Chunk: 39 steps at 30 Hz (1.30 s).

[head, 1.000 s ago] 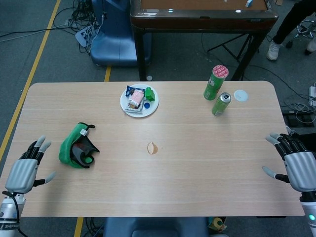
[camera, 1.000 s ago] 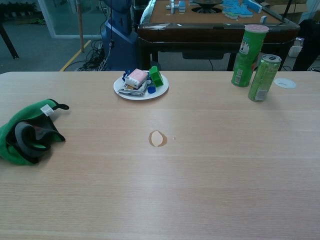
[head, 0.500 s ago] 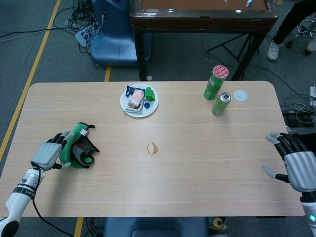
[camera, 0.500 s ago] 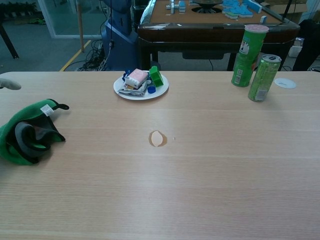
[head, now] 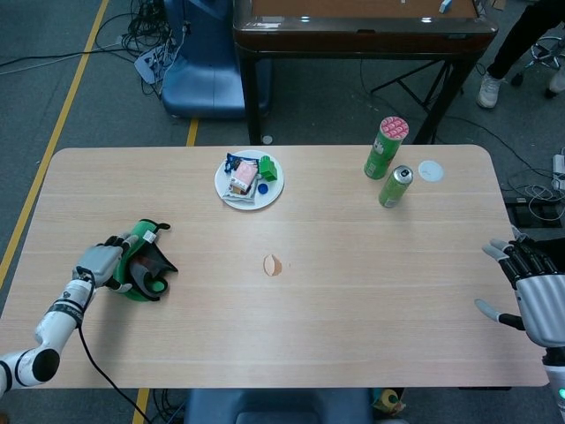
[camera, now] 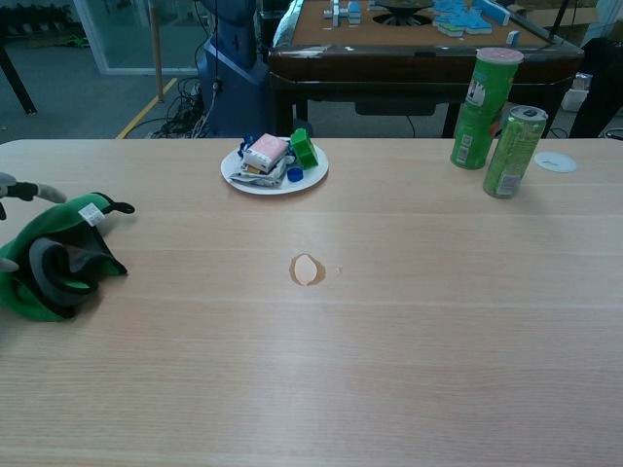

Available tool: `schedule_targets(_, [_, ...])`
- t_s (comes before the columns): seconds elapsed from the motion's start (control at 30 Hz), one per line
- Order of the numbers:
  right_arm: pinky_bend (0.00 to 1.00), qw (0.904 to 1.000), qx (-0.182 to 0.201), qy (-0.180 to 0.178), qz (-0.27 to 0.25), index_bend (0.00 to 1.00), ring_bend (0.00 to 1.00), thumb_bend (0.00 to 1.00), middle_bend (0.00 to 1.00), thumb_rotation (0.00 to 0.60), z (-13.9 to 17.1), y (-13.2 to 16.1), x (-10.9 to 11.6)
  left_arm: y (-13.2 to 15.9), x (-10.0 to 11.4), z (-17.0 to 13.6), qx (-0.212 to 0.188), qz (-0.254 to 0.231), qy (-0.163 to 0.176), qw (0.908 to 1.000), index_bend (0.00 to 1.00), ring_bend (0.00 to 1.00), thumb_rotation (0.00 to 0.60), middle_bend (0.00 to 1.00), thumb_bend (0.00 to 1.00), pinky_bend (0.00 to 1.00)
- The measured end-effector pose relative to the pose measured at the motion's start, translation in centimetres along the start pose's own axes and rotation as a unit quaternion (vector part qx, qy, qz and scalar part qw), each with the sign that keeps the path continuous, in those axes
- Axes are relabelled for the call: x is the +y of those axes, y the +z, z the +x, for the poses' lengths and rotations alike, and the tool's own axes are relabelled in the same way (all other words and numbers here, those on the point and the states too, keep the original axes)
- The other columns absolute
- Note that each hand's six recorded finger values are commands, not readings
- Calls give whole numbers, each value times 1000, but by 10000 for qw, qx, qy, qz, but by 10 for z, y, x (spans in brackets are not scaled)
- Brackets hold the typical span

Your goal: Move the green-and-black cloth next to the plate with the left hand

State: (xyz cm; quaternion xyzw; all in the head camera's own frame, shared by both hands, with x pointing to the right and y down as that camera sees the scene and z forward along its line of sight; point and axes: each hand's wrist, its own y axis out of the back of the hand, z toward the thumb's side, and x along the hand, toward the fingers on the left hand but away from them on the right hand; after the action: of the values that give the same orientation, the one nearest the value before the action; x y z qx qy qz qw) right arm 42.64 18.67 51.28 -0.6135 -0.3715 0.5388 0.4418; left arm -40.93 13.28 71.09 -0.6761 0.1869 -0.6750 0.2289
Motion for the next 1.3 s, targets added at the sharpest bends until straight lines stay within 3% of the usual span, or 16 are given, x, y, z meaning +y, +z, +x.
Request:
schedule_targets(0.23, [217,10000,-17,22,-23,228,169,168,223,600,1,-2,-2,9,-7,11,121,181,-247,9995,0,0,600,0,169,163])
schedule_targets(0.37, [217,10000,-54,55,-35,228,169,168,223,600,1,-4,-4,16,-11,17,84,178,-165,9997,4,2,600,0,169,167])
schedule_targets(0.5, [217,10000,-57,71,-38,228,169,168,223,600,2,-4,-5,22,-9,23,3,50,131,9999,205,124,600,22,170,342])
schedule_targets(0.63, [217,10000,-53,66,-44,228,169,167,223,600,2,-4,-5,19,-10,33,1,7,296,9996,281,235,600,101,170,516])
schedule_targets(0.83, [217,9999,-78,82,-47,228,169,168,223,600,3,-5,-6,11,-16,46,119,90,266,9995,327,339,600,224,170,616])
schedule_targets(1.03, [217,9999,-75,72,-45,228,169,168,223,600,3,-5,-6,10,-19,48,124,97,200,9997,524,551,600,484,170,789])
schedule_targets(1.3, [217,9999,-75,37,-68,228,169,168,223,600,5,-5,-5,10,-19,45,55,60,124,9999,656,719,600,686,170,943])
